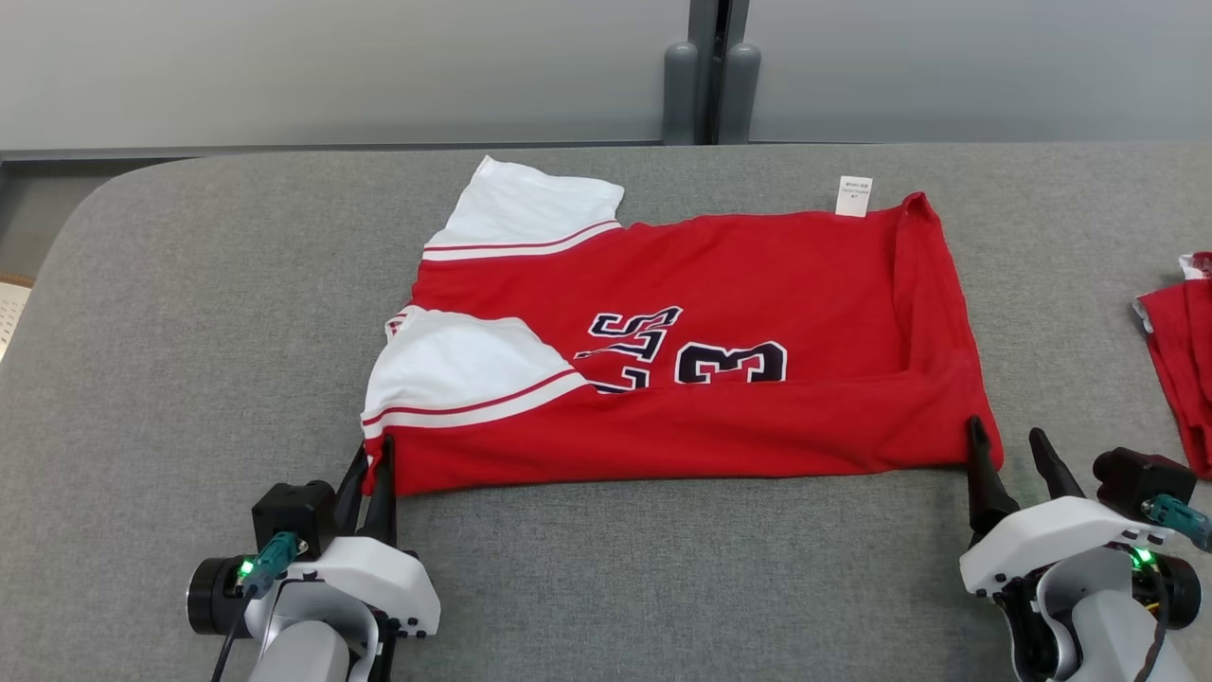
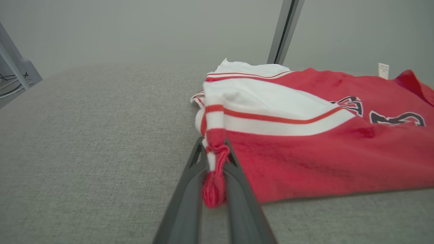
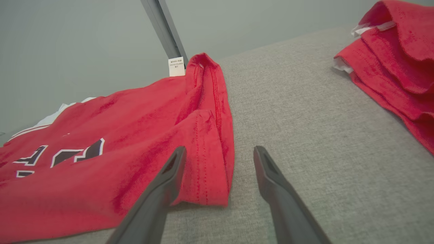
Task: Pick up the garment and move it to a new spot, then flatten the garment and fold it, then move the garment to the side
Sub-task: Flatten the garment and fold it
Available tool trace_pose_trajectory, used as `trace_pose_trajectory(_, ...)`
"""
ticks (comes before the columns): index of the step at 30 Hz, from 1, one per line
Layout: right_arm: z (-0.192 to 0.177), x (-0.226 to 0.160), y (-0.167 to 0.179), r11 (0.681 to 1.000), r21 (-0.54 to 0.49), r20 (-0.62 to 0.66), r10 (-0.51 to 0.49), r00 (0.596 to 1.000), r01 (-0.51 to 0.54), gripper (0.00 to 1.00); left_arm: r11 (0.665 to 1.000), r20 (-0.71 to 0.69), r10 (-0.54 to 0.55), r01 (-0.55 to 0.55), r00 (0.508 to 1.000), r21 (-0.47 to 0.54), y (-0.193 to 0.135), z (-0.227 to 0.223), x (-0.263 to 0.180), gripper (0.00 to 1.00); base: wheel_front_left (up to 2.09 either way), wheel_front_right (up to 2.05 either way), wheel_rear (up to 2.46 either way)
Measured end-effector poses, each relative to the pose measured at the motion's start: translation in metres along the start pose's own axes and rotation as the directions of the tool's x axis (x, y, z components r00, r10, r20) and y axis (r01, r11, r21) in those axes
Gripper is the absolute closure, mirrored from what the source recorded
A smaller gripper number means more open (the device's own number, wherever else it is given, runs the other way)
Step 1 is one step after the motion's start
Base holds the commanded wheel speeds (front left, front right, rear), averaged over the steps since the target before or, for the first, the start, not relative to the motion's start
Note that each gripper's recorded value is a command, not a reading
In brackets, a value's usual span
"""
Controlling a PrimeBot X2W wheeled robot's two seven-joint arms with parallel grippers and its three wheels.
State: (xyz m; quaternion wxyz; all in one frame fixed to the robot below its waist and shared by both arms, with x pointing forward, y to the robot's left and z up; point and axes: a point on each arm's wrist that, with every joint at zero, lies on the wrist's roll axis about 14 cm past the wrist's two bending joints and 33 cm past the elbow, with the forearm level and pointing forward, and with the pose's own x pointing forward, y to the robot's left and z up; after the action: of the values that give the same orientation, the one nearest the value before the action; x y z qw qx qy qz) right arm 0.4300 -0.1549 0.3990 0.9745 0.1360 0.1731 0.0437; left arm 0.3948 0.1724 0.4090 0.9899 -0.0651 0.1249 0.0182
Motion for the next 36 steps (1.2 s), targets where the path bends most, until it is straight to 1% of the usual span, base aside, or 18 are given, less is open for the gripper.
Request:
trace_pose_trajectory(3,-0.01,0.009,-0.003,0.999,0.037,-0.049,-0.015,0.999,0.017,0.0,1.0,-0.006,0.005,-0.005,1.0,0.005,0.003,-0.004,-0.003,1.0,0.0,0.0,0.0)
trace_pose_trajectory(6,-0.015,0.018,-0.002,0.999,0.034,-0.082,-0.014,0.997,0.017,0.0,1.0,-0.012,0.007,-0.007,1.0,0.008,0.006,-0.006,-0.005,1.0,0.0,0.0,0.0)
trace_pose_trajectory(9,-0.023,0.026,0.006,0.996,0.092,-0.115,-0.005,0.993,0.016,0.0,1.0,-0.019,0.005,-0.005,1.0,0.009,0.007,-0.009,-0.006,1.0,0.0,0.0,0.0)
trace_pose_trajectory(11,-0.026,0.029,0.009,0.997,0.079,-0.142,0.009,0.99,0.002,0.0,1.0,-0.021,0.005,-0.004,1.0,0.013,0.007,-0.009,-0.007,1.0,0.0,0.0,0.0)
trace_pose_trajectory(12,-0.028,0.03,0.01,0.997,0.074,-0.154,0.014,0.988,-0.003,0.44,1.0,-0.022,0.006,-0.005,1.0,0.013,0.008,-0.01,-0.008,1.0,0.0,0.0,0.0)
trace_pose_trajectory(13,-0.028,0.031,0.011,0.997,0.074,-0.159,0.017,0.987,-0.006,0.96,1.0,-0.023,0.005,-0.005,1.0,0.013,0.008,-0.01,-0.008,1.0,0.0,0.0,0.0)
trace_pose_trajectory(14,-0.029,0.032,0.011,0.998,0.069,-0.162,0.021,0.987,-0.01,1.0,1.0,-0.022,0.001,-0.001,1.0,0.013,0.007,-0.01,-0.008,1.0,0.0,0.0,0.0)
trace_pose_trajectory(19,-0.026,0.03,0.008,0.999,0.034,-0.148,0.025,0.989,-0.02,1.0,1.0,-0.026,-0.012,0.012,1.0,0.014,0.004,-0.011,-0.009,1.0,0.0,0.0,0.0)
trace_pose_trajectory(30,0.004,0.018,-0.015,0.998,-0.061,-0.054,0.007,0.999,-0.01,1.0,0.996,-0.05,-0.087,0.088,0.995,0.023,-0.014,-0.018,-0.018,1.0,0.0,0.0,0.0)
trace_pose_trajectory(31,0.004,0.015,-0.018,0.998,-0.061,-0.056,0.0,0.998,-0.003,1.0,0.995,-0.065,-0.1,0.101,0.993,0.022,-0.016,-0.024,-0.022,1.0,0.0,0.0,0.0)
trace_pose_trajectory(34,-0.014,-0.002,-0.026,0.998,-0.068,-0.131,-0.019,0.991,0.01,1.0,0.993,-0.108,-0.119,0.121,0.987,0.011,-0.02,-0.04,-0.037,1.0,0.0,0.0,0.0)
trace_pose_trajectory(36,-0.017,-0.007,-0.027,0.997,-0.07,-0.139,-0.022,0.99,0.013,1.0,0.992,-0.109,-0.124,0.126,0.986,0.008,-0.02,-0.041,-0.04,1.0,0.0,0.0,0.0)
